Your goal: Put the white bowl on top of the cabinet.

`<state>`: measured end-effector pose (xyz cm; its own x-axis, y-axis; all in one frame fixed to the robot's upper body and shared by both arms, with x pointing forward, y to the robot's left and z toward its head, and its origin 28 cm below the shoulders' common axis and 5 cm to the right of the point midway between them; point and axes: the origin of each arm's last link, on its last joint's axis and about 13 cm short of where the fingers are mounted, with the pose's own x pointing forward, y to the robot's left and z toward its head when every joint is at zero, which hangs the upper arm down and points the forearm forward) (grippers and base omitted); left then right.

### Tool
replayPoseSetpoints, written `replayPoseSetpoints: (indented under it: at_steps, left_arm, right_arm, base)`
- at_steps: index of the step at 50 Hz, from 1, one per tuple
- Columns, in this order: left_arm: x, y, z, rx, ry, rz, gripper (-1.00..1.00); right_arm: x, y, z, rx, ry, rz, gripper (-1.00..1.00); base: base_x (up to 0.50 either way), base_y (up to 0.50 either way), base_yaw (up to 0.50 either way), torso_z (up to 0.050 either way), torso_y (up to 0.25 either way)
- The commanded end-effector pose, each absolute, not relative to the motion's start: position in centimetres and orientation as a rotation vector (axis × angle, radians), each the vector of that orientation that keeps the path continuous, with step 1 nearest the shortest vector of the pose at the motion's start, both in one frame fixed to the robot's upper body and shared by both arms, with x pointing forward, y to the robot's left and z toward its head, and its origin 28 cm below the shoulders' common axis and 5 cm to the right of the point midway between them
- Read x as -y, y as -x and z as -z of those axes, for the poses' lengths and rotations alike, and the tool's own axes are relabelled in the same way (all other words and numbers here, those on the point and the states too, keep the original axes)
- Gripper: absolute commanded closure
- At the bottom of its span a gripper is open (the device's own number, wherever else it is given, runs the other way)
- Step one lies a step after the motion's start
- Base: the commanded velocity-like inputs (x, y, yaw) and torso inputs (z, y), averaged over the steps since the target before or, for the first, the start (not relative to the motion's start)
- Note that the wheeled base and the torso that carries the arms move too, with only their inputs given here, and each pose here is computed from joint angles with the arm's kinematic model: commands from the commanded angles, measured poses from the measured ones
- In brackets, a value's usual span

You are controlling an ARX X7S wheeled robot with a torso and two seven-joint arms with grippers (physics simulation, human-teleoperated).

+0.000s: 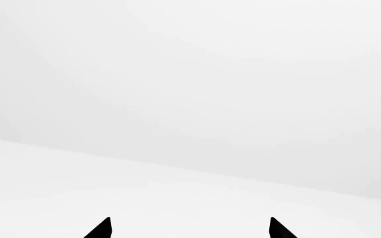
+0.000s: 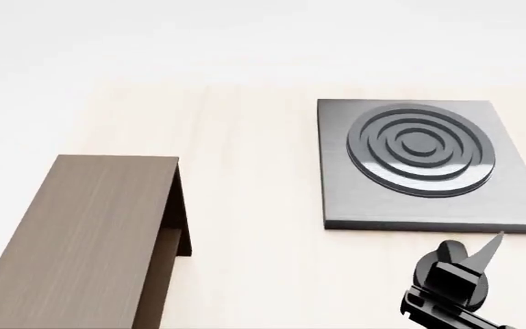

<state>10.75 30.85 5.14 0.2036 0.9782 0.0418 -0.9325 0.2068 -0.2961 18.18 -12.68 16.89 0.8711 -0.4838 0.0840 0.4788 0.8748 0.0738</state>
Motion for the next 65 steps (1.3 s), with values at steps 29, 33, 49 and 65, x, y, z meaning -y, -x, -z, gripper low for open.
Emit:
replayPoseSetpoints:
  at_steps: [29, 33, 49, 65]
  left_arm:
    - [-31.0, -10.7, -4.7, 0.226, 0.233, -1.355, -1.00]
    - [-31.0, -10.6, -4.7, 0.226, 0.235, -1.356, -1.00]
    - [-31.0, -10.6, -4.7, 0.224, 0.238, -1.357, -1.00]
    - [-30.9, -10.7, -4.6, 0.222, 0.241, -1.355, -1.00]
  right_arm:
    - [15.0, -16.8, -20.3, 0.031, 0.082, 0.615, -1.00]
    - [15.4, -16.5, -20.4, 0.024, 0.094, 0.632, -1.00]
    - [17.1, -14.4, -21.1, 0.012, 0.106, 0.713, -1.00]
    - [19.7, -12.2, -21.6, -0.011, 0.087, 0.838, -1.00]
  base:
    - [0.00, 0.00, 0.00, 0.000, 0.000]
    - [0.00, 0.00, 0.00, 0.000, 0.000]
    - [0.00, 0.00, 0.00, 0.000, 0.000]
    - [0.00, 0.00, 0.00, 0.000, 0.000]
